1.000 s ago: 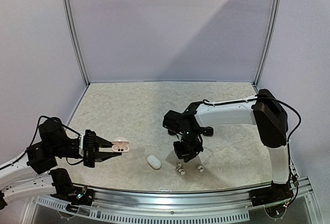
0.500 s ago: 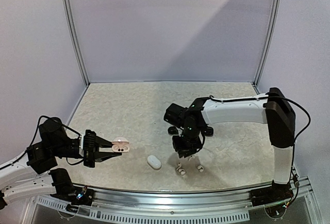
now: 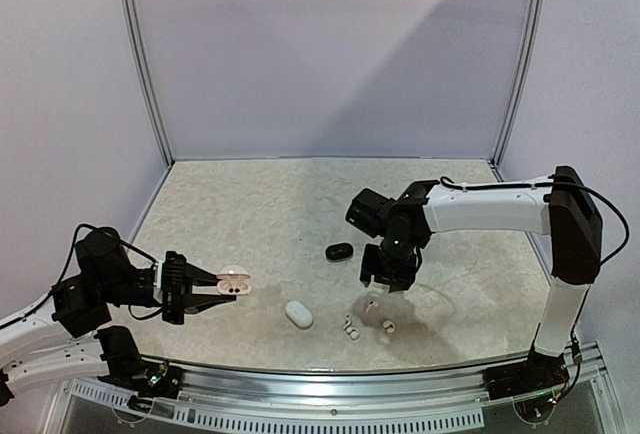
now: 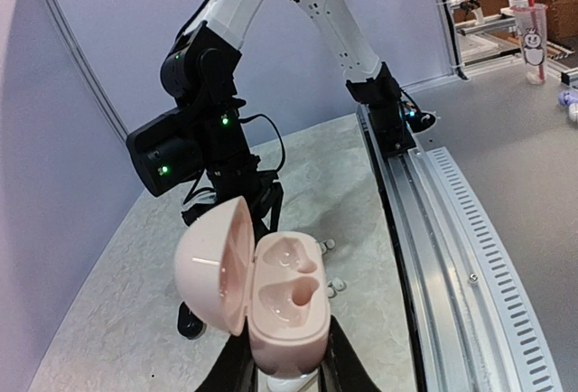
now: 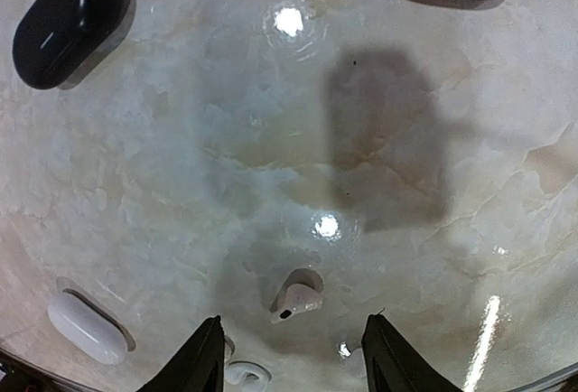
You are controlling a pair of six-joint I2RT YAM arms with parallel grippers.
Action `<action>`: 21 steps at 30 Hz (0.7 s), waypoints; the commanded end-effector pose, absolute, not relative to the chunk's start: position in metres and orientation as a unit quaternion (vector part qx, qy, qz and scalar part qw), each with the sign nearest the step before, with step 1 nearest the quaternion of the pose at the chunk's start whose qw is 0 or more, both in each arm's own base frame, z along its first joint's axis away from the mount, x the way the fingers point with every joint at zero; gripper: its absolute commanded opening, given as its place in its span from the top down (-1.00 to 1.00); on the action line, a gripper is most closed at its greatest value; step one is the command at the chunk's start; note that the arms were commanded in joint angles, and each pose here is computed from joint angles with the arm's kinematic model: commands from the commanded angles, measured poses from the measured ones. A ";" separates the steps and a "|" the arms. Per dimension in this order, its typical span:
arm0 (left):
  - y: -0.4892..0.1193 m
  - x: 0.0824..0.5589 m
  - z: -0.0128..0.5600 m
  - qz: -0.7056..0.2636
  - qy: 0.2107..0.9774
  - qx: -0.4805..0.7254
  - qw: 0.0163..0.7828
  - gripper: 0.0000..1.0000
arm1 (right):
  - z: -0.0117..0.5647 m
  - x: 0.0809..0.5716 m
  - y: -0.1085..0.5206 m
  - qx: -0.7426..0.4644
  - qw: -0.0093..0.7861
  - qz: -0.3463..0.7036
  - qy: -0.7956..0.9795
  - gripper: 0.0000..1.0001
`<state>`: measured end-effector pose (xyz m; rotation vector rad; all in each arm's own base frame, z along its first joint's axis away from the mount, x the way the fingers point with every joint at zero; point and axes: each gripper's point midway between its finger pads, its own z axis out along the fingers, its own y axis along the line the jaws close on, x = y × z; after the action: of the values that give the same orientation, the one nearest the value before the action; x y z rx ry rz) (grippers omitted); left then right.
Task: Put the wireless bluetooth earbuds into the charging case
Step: Pick up the right earbud from the corner of the board.
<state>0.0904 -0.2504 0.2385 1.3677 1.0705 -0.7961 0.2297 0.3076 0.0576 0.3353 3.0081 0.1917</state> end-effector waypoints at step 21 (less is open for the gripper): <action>-0.250 0.090 0.230 -0.337 0.461 0.590 0.571 1.00 | 0.034 0.213 0.294 0.177 0.052 0.049 0.982 0.70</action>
<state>0.0899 -0.2504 0.2383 1.3710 1.0670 -0.7954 0.2184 0.2924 0.0211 0.5558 2.9986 0.1213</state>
